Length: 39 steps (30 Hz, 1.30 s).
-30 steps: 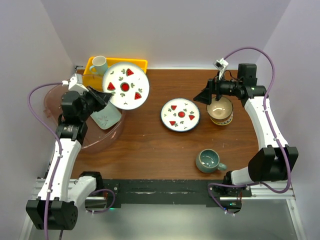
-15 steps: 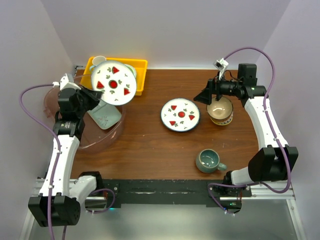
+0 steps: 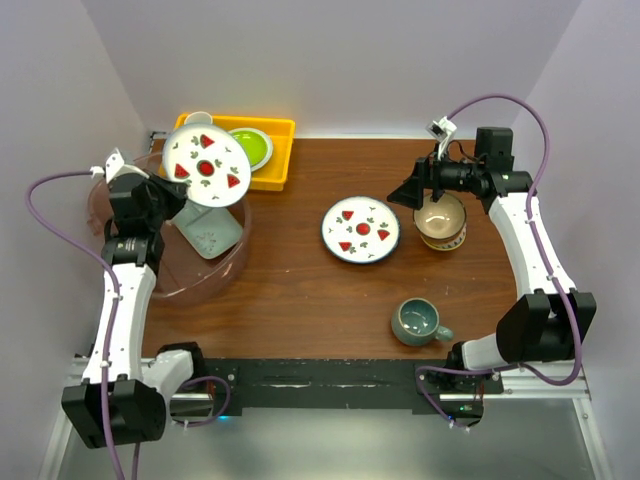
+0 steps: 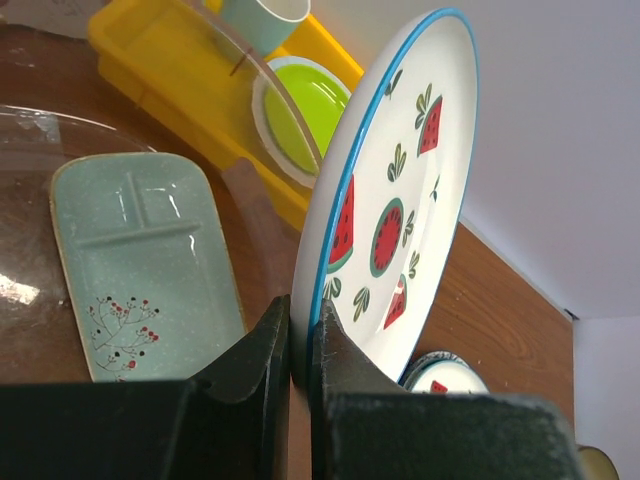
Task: Place the mixed dishes into the plastic bin
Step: Place the plate in the plastic bin.
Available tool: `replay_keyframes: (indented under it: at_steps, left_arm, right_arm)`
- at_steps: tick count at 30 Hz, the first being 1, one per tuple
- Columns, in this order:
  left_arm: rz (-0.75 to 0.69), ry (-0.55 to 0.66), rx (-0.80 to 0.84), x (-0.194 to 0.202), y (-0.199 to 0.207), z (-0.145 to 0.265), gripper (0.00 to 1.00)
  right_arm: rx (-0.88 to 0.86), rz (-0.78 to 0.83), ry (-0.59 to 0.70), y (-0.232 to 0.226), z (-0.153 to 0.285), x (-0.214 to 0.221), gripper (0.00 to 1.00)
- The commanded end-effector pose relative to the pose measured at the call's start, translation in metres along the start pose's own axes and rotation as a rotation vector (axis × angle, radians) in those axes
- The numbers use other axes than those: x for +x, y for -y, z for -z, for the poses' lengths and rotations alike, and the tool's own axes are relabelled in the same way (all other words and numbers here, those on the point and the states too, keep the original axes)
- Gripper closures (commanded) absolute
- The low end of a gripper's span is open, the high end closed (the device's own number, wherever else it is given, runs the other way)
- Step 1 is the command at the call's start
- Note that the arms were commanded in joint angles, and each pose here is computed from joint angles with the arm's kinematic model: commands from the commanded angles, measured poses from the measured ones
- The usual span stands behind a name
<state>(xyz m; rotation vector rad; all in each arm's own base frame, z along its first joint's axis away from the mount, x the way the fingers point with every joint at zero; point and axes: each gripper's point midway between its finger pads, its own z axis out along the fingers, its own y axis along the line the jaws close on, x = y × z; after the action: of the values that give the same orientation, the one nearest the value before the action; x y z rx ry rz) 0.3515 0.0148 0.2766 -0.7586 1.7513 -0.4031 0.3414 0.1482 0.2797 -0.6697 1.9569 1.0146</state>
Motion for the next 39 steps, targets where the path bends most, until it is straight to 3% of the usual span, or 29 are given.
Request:
replay_keyframes:
  at_steps: [1,10,23,39]
  left_arm:
    - [0.031,0.175,0.114,-0.056,0.033,0.001,1.00]
    - [0.084,0.171,0.035,-0.051,0.004,-0.003,1.00]
    - [0.192,0.281,-0.211,-0.062,-0.047,0.020,1.00]
    - [0.272,0.130,-0.189,0.005,-0.075,-0.009,1.00]
  right_arm:
    - [-0.010,0.035,0.015,0.002,-0.001,-0.005,0.02]
    - [-0.004,0.043,0.007,0.002,0.000,-0.001,0.02]
    - [-0.004,0.032,0.002,0.005,-0.002,0.001,0.02]
    - [-0.002,0.033,0.003,0.005,-0.001,0.001,0.02]
